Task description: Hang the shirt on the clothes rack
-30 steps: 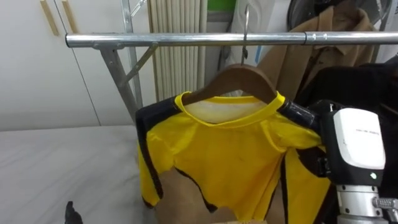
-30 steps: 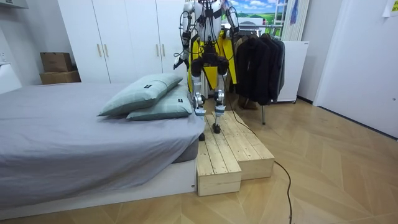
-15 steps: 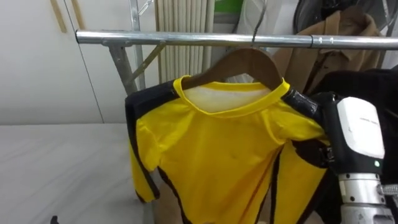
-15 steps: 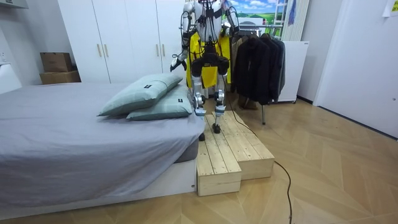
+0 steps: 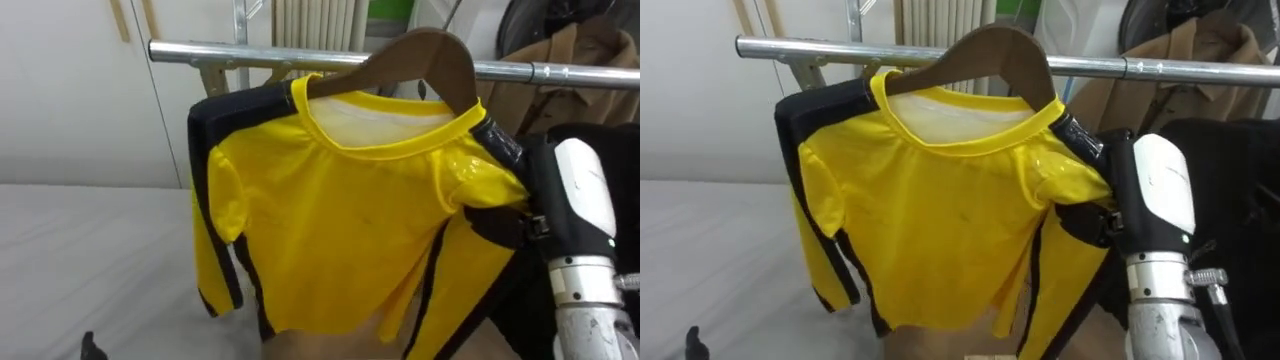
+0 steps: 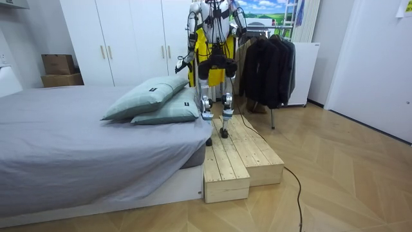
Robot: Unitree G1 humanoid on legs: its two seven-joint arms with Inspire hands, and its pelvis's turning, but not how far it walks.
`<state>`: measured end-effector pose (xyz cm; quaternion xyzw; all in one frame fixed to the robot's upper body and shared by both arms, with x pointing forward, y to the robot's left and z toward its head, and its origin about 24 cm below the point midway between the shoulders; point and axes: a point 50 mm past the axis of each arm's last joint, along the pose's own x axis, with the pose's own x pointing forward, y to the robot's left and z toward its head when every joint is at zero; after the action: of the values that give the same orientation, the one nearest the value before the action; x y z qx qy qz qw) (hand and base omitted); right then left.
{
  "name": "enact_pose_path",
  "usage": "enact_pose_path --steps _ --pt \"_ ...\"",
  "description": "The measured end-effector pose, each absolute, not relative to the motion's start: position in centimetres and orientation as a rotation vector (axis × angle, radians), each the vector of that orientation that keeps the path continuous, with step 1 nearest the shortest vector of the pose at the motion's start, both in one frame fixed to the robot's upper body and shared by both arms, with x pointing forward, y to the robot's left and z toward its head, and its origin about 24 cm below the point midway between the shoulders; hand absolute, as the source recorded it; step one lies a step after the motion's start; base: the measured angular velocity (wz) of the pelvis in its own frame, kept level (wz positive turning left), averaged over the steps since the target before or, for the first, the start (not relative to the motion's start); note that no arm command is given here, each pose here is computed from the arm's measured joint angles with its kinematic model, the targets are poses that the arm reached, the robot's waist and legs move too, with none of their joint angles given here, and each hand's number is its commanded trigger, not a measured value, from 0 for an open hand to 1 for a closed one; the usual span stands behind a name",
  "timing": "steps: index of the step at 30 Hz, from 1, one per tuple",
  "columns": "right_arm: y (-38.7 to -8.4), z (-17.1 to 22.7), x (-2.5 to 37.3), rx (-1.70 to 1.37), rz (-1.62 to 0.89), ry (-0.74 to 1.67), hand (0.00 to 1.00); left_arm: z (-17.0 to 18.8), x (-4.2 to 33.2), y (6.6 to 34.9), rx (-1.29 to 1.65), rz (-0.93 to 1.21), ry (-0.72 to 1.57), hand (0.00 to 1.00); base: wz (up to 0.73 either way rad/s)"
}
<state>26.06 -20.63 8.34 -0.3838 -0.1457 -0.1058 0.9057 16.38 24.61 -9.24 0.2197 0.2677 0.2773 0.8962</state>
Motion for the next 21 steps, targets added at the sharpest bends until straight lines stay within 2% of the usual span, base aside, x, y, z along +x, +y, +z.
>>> enact_pose_path --steps 6,11,21 --pt "-21.0 7.9 27.0 -0.604 -0.190 -0.223 1.00 -8.8 16.6 25.1 0.477 0.636 0.529 0.00 0.07" --pt "-20.9 7.6 27.2 -0.565 -0.147 -0.190 1.00 -8.8 16.6 25.0 0.479 0.638 0.527 0.00 0.00" --pt "-21.4 4.5 28.1 -0.494 -0.026 0.009 1.00 -8.7 17.0 24.9 0.487 0.628 0.517 0.00 0.04"
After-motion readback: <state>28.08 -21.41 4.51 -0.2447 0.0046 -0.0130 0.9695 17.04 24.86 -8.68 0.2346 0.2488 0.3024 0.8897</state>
